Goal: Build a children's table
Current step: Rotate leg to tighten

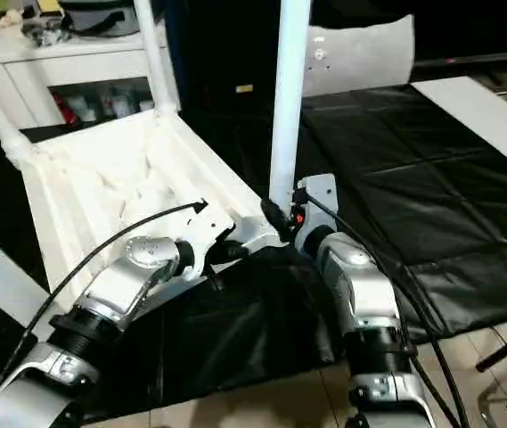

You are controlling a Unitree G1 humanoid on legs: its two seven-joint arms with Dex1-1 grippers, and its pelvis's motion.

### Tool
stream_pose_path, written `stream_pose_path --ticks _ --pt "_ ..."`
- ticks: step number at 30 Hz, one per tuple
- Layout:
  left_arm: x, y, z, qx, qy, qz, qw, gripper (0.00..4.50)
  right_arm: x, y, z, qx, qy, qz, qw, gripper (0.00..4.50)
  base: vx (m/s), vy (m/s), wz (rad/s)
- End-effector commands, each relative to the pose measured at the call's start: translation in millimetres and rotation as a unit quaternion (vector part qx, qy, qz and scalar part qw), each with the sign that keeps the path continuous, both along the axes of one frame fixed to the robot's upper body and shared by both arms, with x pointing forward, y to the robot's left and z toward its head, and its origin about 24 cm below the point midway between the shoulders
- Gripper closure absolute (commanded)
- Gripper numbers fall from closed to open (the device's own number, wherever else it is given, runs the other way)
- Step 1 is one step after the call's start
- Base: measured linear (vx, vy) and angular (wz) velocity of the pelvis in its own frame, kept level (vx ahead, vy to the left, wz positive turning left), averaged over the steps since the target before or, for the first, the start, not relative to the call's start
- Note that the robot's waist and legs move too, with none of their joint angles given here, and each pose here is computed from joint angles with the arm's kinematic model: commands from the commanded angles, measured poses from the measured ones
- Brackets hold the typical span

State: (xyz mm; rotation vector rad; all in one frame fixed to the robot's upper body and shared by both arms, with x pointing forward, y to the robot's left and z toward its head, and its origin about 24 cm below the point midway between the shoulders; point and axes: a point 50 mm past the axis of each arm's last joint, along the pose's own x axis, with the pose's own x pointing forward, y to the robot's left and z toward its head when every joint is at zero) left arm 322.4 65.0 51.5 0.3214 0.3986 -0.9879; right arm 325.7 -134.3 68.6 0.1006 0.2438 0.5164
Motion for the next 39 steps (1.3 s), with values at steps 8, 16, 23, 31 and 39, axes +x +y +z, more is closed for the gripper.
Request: stream_pose_path --ticks 8,16,23,31,39 --pt "-2.3 11.1 14.4 0.004 -0.054 -0.084 0.995 4.50 -15.7 -23.5 3.4 -0.030 0.003 0.146 0.989 0.80 0.000 0.000 0.00" --pt "-21.9 30.5 12.3 0.030 -0.036 -0.227 0.973 4.50 -27.6 -47.8 19.7 -0.066 0.003 0.278 0.958 0.14 0.000 0.000 0.00" --pt "-34.6 42.4 9.6 0.065 -0.016 -0.326 0.943 4.50 -35.4 -46.3 20.9 -0.073 0.018 0.383 0.921 0.40 0.000 0.000 0.00" --pt "-34.1 46.7 12.4 0.072 -0.012 -0.347 0.935 4.50 -40.4 -37.3 14.4 -0.051 0.037 0.439 0.896 1.01 0.000 0.000 0.00" --pt "-33.6 48.3 9.7 0.068 -0.008 -0.342 0.937 4.50 -45.3 -35.6 13.3 -0.023 0.054 0.465 0.883 1.68 0.000 0.000 0.00"
